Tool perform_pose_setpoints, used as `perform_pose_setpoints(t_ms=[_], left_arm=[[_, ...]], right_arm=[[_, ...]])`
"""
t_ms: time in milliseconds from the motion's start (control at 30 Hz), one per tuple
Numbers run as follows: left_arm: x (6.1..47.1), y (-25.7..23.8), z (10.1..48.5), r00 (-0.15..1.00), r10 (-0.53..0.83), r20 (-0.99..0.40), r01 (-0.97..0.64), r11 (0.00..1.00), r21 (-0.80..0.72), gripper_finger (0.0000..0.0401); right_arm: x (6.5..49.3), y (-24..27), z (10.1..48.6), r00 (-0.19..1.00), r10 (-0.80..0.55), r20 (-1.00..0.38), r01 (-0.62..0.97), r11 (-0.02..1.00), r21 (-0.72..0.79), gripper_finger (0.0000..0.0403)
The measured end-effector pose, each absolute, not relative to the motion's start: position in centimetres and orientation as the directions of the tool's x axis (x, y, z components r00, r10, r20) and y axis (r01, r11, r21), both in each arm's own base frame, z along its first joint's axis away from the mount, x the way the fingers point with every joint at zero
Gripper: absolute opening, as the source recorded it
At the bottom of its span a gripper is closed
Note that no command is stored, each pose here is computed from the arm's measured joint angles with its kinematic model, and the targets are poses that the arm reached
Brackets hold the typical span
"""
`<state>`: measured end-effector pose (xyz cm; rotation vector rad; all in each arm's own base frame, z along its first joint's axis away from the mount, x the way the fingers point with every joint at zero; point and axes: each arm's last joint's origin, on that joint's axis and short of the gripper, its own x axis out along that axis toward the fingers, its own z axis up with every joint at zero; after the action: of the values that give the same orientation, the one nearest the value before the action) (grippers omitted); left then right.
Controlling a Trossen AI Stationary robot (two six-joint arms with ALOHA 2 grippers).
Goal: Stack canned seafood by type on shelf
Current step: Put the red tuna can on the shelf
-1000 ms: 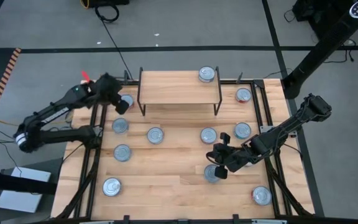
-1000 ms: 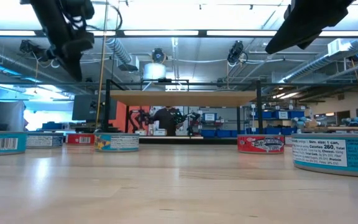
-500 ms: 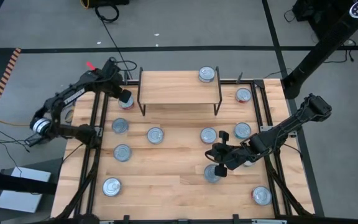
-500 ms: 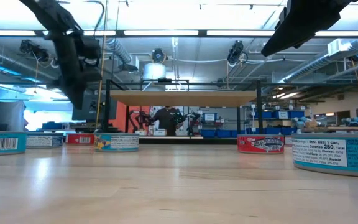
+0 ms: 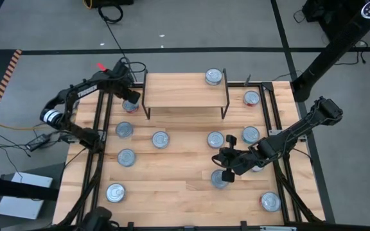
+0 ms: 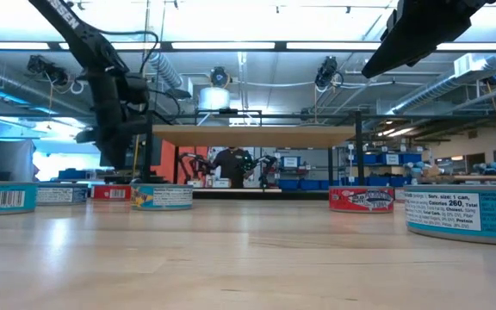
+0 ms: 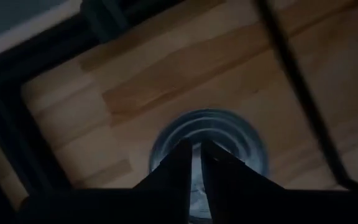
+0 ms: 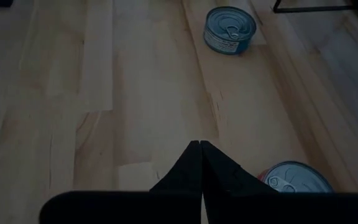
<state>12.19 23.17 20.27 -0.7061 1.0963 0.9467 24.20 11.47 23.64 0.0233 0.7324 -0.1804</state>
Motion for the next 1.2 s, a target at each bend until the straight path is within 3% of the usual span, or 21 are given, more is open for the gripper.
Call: perform_pose_setpoints(t_ms=[233,567,1000,1200], left_arm=[[11.7,24.3,18.3,0.113,0.218,-0.969,-0.907,0.422,-0.011,0.0065],[11.7,25.1,18.9,0.065,0.285,-0.956,-0.921,0.386,0.053,0.0101],[12.4,26.3,17.8,0.098,0.196,-0.976,-0.919,0.395,-0.013,0.0099],[12.3,26.3,17.7,0.095,0.177,-0.98,-0.908,0.419,-0.012,0.0067]], right_arm=[[24.2,11.5,23.6,0.729,-0.155,-0.667,0.172,0.984,-0.041,0.0006],[24.2,11.4,23.6,0.729,-0.156,-0.667,0.165,0.985,-0.05,0.0006],[24.3,11.5,23.7,0.738,-0.151,-0.658,0.161,0.986,-0.045,0.0006],[24.3,11.5,23.7,0.738,-0.151,-0.658,0.161,0.986,-0.046,0.0006]])
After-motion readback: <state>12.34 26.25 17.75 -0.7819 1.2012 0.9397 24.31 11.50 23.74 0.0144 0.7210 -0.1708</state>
